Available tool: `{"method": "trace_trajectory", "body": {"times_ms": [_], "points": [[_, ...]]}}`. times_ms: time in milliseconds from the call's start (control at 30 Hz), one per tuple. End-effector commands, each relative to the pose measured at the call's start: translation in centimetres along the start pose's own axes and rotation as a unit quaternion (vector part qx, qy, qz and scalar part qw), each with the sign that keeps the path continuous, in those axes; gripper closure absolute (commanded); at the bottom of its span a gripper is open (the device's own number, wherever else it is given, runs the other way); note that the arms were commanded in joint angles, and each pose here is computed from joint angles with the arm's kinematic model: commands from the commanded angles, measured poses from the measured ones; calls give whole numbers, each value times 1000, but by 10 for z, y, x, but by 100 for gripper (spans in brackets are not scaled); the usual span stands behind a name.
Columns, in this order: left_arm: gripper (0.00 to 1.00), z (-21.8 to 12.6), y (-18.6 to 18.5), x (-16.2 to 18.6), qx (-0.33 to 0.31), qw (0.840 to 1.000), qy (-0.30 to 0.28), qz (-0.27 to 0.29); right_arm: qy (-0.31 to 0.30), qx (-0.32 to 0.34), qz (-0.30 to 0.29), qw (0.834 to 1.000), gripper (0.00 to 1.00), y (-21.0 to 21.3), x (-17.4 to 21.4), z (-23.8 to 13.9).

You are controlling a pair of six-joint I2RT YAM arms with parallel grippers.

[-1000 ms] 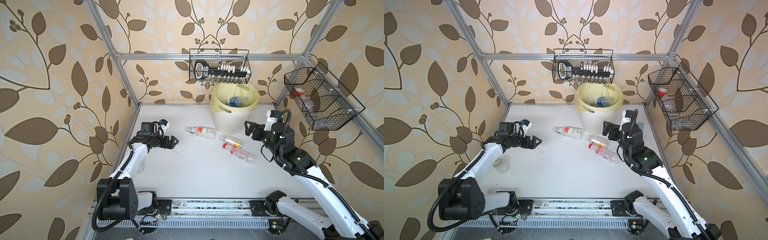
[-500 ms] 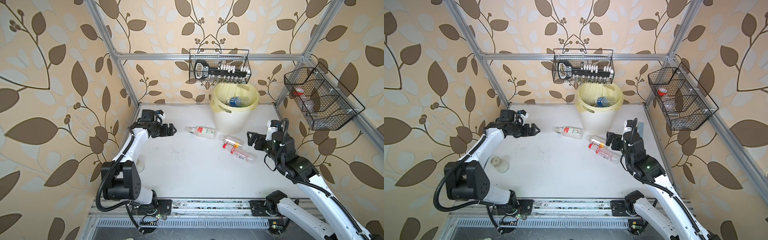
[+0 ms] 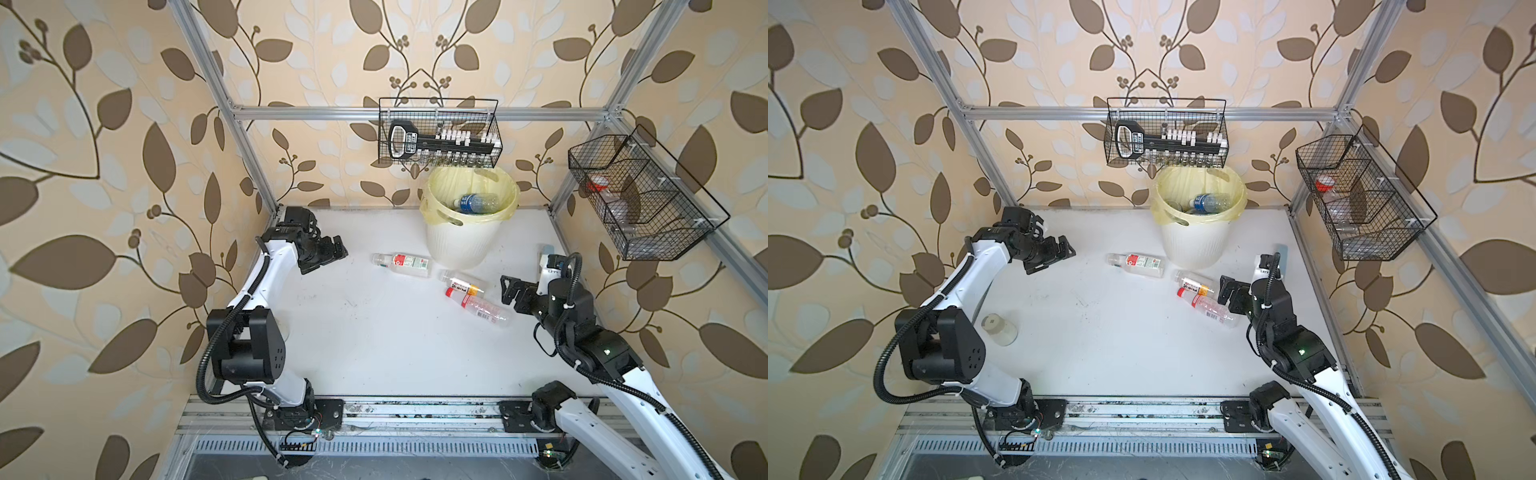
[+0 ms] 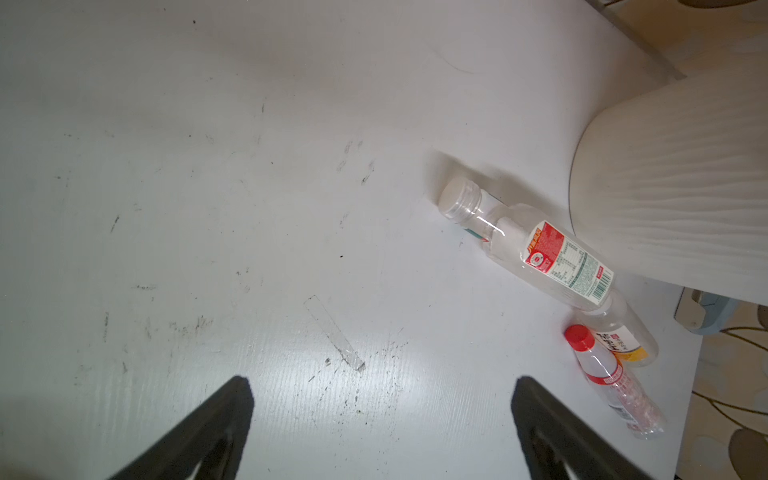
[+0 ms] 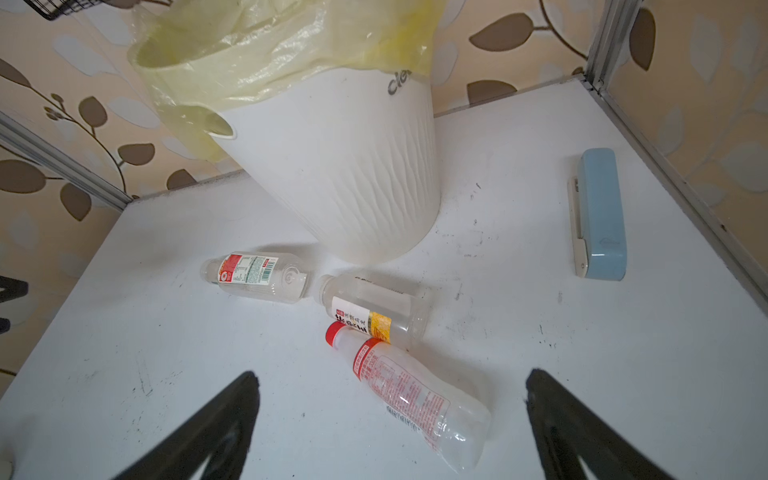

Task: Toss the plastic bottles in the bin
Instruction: 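Draw right gripper back from the bin while left gripper shifts nearer the robot, then reach left gripper forward to the red-label clear bottle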

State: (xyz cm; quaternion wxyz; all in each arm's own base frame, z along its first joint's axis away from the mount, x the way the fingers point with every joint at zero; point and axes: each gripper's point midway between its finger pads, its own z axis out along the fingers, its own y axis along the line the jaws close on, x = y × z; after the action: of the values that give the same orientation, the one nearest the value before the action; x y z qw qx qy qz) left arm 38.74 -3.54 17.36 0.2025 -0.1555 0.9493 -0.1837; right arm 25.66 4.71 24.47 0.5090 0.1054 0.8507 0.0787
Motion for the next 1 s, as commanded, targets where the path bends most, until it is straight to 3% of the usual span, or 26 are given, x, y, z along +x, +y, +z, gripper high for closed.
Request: {"method": "trace_trajectory", "body": {"times_ms": [0, 233, 400, 533, 667, 767, 967], "points": [[1, 3, 1, 7, -23, 998, 34, -50, 21, 25, -8, 999, 0, -11, 17, 7], [1, 21, -17, 6, -31, 996, 56, -68, 11, 33, 3, 999, 0, -19, 24, 6], [1, 37, -44, 4, -33, 996, 61, -49, 7, 40, 6, 999, 0, -26, 29, 4], [1, 55, -75, 5, -14, 997, 69, 8, 11, 40, 7, 999, 0, -28, 36, 5], [1, 68, -113, 5, 36, 991, 64, 108, 18, 43, 7, 999, 0, -30, 42, 7], [1, 68, -148, 13, 125, 972, 69, 188, 20, 46, 5, 999, 0, -31, 44, 8], [1, 57, -181, 40, 219, 887, 89, 396, 17, 53, 6, 998, 0, -33, 42, 9]]}}
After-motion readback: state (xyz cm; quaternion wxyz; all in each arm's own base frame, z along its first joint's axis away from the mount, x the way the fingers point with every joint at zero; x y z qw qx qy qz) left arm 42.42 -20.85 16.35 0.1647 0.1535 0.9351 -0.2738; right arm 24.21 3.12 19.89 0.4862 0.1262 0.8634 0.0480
